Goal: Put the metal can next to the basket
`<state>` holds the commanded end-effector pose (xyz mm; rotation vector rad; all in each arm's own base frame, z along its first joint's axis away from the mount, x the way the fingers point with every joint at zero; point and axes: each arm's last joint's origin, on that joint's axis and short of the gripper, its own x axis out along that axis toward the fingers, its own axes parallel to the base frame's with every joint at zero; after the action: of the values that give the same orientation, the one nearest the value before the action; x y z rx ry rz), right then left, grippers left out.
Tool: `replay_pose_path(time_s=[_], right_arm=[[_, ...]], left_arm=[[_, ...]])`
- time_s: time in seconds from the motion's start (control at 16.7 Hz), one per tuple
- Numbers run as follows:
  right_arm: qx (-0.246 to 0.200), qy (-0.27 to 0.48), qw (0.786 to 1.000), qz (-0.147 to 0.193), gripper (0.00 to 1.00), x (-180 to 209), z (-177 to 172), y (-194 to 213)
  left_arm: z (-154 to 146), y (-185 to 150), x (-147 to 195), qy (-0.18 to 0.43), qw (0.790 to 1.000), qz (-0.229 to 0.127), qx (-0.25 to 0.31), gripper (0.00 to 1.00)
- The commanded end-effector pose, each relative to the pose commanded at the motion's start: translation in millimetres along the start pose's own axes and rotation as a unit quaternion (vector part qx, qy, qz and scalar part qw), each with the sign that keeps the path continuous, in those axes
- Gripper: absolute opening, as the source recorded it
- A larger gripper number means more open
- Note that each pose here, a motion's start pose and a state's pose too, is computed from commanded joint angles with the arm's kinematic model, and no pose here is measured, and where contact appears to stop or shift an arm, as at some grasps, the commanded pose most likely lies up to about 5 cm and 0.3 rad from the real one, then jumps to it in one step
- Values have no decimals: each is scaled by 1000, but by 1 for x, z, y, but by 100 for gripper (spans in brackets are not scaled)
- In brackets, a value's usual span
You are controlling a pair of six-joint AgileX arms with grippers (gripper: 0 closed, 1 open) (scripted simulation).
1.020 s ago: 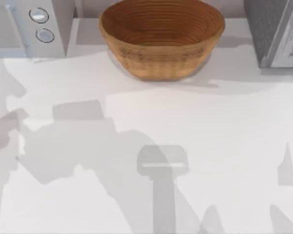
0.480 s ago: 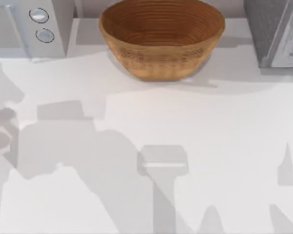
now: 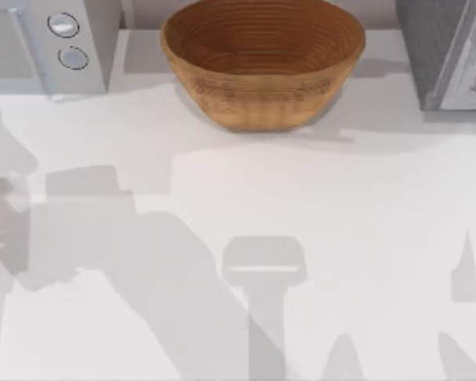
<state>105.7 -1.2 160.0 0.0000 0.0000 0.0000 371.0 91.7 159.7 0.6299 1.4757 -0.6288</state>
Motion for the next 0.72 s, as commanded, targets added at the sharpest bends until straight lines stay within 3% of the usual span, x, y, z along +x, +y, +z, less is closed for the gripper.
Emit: replay_pose_path(time_s=[0.72], right_arm=[[0, 0, 1000, 0, 100, 0, 0, 0]], left_arm=[[0, 0, 0, 0, 1000, 0, 0, 2]])
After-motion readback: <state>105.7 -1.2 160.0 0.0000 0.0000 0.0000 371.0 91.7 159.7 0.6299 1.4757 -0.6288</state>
